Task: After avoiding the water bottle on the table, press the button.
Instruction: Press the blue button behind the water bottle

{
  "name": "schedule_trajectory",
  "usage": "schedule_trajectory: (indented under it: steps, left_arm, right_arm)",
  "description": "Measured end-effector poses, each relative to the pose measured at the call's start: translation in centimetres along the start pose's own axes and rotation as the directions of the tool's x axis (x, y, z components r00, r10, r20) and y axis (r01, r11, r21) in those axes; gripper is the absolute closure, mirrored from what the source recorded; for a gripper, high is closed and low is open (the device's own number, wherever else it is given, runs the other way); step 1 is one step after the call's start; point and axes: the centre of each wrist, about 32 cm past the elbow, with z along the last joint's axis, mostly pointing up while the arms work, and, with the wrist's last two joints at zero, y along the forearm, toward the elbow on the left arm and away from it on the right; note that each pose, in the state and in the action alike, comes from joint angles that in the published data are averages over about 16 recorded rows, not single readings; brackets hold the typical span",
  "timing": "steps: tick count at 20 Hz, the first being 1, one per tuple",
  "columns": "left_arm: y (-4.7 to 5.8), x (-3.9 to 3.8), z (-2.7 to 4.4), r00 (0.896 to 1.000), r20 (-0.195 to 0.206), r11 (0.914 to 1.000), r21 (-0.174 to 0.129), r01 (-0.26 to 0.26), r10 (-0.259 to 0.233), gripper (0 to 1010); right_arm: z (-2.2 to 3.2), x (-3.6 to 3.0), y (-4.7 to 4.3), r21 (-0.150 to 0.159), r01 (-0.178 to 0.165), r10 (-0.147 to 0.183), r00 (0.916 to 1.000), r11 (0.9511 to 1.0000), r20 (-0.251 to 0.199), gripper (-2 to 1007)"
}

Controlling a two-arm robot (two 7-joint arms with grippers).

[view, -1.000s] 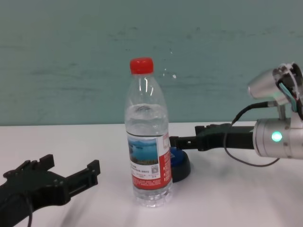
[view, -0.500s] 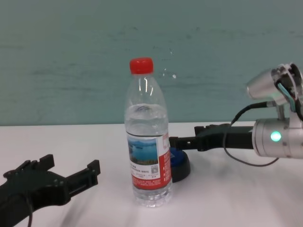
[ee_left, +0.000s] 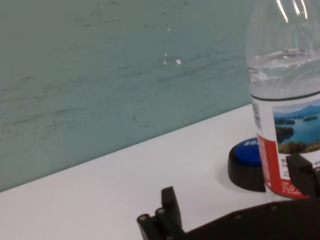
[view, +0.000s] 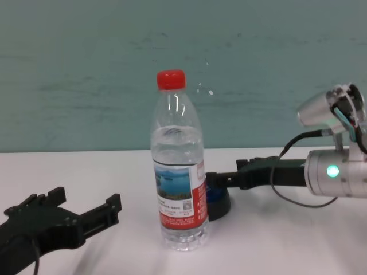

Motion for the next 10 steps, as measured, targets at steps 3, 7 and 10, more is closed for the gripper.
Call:
schedule_trajectory:
  steps: [3,7,10]
  left_arm:
    - [0.0,0.0,0.0,1.0,0.0,1.0,0.0,0.0,0.0,10]
    - [0.0,0.0,0.0,1.0,0.0,1.0,0.0,0.0,0.0,10]
    - [0.0,0.0,0.0,1.0,0.0,1.0,0.0,0.0,0.0,10]
  right_arm:
    - [-0.29,0.06,0.11,-0.008,0.0,0.0,1.0,1.0,-0.005,1]
    - [-0.66,0.11,0.25,-0.017,-0.001,0.001,1.0,0.9999,-0.01,1]
    - [-0.86,0.12,0.31,-0.022,-0.001,0.001,0.9999,0.9997,-0.012,1]
